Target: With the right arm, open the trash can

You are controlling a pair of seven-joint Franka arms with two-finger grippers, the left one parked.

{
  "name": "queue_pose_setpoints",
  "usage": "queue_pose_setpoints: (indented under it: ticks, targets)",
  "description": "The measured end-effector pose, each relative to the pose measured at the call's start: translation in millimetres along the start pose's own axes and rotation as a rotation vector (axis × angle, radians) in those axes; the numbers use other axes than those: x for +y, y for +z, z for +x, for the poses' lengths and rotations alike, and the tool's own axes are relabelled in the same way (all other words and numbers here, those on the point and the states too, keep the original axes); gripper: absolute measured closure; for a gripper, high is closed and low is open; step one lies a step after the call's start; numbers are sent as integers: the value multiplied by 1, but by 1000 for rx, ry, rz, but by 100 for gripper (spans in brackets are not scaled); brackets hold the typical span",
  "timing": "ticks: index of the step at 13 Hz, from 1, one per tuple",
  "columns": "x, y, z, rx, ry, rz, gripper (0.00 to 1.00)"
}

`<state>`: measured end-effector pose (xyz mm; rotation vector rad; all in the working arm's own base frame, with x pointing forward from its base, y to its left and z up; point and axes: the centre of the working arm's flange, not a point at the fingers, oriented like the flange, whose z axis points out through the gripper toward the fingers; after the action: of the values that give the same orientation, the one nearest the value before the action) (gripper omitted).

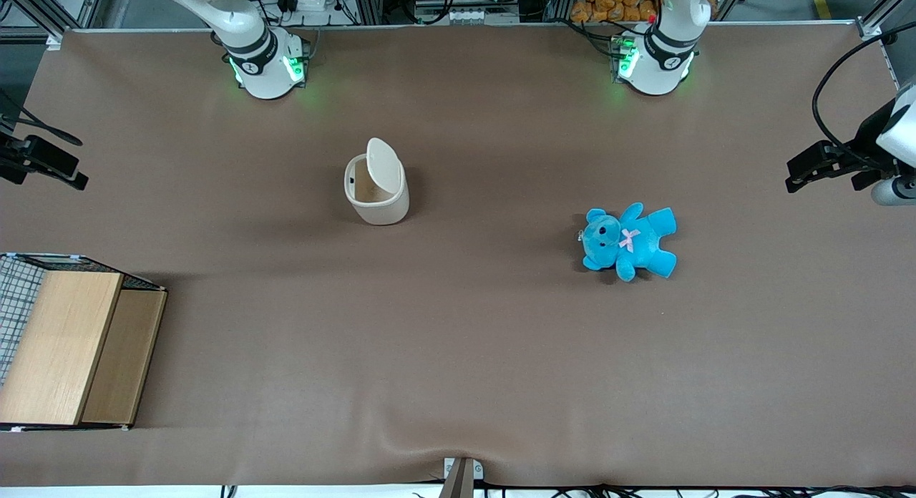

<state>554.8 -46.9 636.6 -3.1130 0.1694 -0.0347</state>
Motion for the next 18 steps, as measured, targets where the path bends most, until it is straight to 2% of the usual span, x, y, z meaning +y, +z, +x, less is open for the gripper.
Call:
queue_pose_setpoints:
  ticks: [18]
  targets:
    - [-1,4,1,-9,-24,0,0]
